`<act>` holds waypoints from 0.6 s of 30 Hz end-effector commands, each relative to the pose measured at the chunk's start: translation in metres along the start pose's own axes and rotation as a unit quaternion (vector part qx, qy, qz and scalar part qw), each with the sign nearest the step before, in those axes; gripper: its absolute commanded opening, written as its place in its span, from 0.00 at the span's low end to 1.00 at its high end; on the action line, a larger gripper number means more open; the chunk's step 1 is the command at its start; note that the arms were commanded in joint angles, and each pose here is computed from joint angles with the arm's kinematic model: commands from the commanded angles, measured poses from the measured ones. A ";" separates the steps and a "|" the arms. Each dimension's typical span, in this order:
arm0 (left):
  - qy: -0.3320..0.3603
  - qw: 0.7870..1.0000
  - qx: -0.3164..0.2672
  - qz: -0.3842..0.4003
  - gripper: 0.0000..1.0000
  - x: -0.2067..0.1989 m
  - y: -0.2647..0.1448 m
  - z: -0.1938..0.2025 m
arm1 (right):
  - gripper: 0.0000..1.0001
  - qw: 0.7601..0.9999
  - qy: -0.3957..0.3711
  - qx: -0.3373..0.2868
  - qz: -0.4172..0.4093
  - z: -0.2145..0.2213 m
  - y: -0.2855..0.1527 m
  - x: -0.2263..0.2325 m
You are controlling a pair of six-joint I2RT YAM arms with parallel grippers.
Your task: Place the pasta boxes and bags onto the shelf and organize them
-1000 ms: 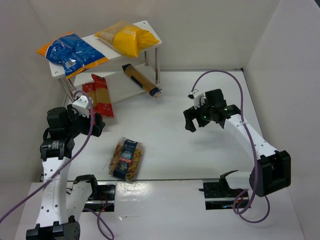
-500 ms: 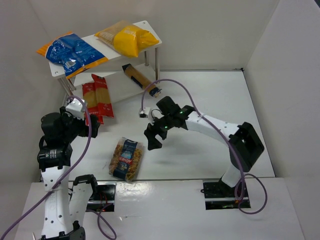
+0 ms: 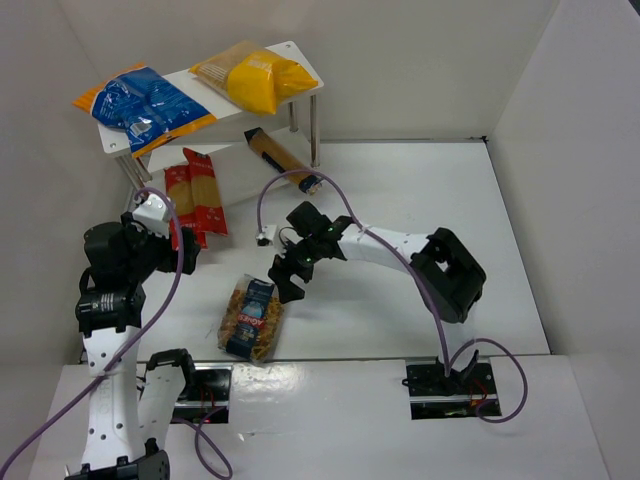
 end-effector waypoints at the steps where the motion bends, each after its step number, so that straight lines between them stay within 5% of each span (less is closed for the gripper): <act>1: 0.008 1.000 -0.016 0.005 0.99 0.000 0.001 -0.005 | 1.00 0.998 -0.049 -0.028 0.031 -0.023 0.000 -0.017; 18: 0.006 1.000 -0.012 0.010 0.99 0.000 0.003 -0.004 | 1.00 0.998 -0.039 0.003 -0.048 -0.005 0.041 -0.022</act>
Point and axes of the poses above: each gripper's point midway between its finger pads, its own y axis out along the fingers, its own x axis along the line the jaws close on, z = x × y, the point moved 6 cm from there along -y, back along the fingers, and after that the axes turned 7 degrees about -y, right-handed, at the moved point
